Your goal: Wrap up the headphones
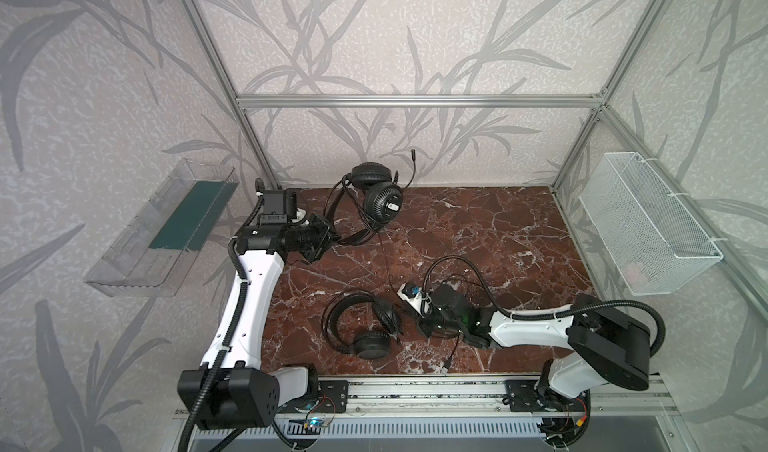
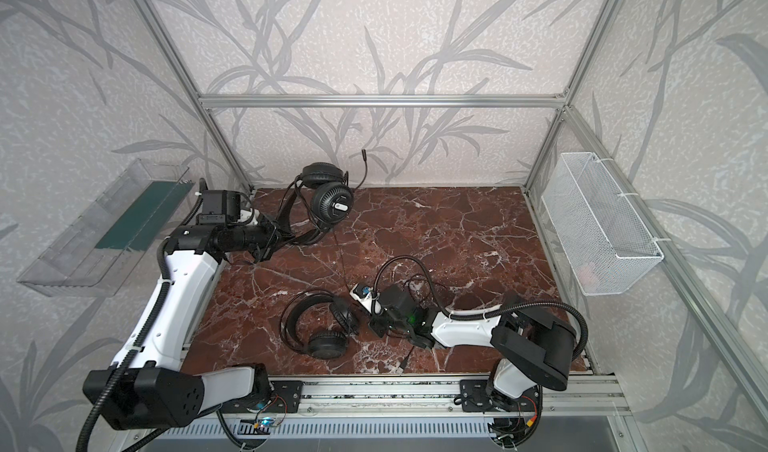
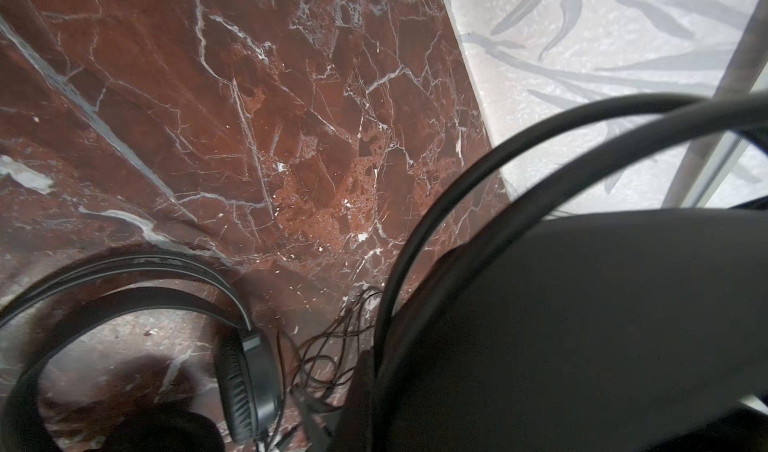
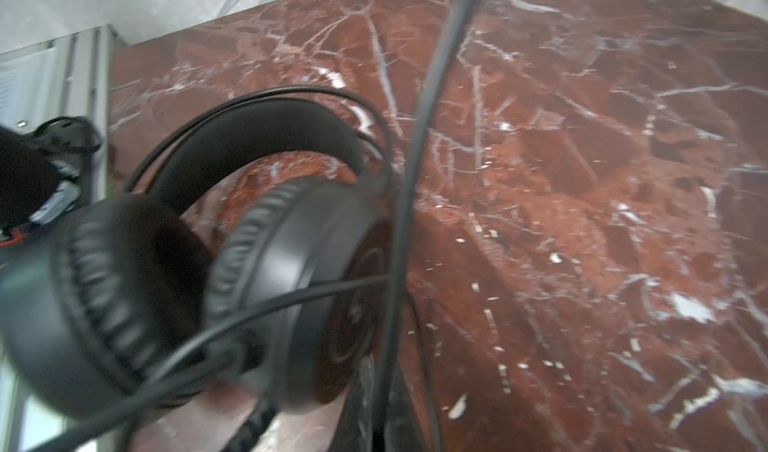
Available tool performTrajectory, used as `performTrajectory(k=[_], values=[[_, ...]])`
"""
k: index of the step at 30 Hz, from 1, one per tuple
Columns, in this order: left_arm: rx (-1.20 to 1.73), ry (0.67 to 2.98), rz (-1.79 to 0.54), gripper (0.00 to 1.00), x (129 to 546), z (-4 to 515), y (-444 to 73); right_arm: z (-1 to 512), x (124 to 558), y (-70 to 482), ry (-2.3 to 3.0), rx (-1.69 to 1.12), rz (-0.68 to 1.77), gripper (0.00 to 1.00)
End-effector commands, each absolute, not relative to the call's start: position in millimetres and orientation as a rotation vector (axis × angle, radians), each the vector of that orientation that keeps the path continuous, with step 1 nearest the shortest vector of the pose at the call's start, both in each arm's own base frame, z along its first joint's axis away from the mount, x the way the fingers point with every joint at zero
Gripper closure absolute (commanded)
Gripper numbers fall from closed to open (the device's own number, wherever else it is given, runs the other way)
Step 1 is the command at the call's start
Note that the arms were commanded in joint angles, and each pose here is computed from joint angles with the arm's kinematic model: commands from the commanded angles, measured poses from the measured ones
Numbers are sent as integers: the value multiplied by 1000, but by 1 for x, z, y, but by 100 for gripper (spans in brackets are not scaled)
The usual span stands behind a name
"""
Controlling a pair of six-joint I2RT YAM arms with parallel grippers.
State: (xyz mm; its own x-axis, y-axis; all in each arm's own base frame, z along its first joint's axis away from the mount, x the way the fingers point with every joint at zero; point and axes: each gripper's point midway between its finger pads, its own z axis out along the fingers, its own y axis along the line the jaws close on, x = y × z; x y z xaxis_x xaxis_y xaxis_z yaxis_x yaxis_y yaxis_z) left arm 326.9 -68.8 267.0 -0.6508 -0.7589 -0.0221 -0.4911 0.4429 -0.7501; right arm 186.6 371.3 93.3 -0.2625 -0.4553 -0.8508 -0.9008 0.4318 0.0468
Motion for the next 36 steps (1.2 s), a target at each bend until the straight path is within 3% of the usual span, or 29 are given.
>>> performTrajectory(k=[1,9,21,28,36], values=[[-1046,2190,-1329,100,342,303,-81,93,171,368,1924,-1261,654,100],[-1063,2268,-1003,100,324,280,-52,141,174,359,1853,-1251,599,100],[-996,2475,-546,100,323,233,-23,205,113,360,1674,-1507,700,100],[-829,2597,-241,100,316,210,-28,216,121,367,1665,-1536,619,100],[-679,2715,-146,100,310,181,-47,256,136,383,1552,-1618,480,100]])
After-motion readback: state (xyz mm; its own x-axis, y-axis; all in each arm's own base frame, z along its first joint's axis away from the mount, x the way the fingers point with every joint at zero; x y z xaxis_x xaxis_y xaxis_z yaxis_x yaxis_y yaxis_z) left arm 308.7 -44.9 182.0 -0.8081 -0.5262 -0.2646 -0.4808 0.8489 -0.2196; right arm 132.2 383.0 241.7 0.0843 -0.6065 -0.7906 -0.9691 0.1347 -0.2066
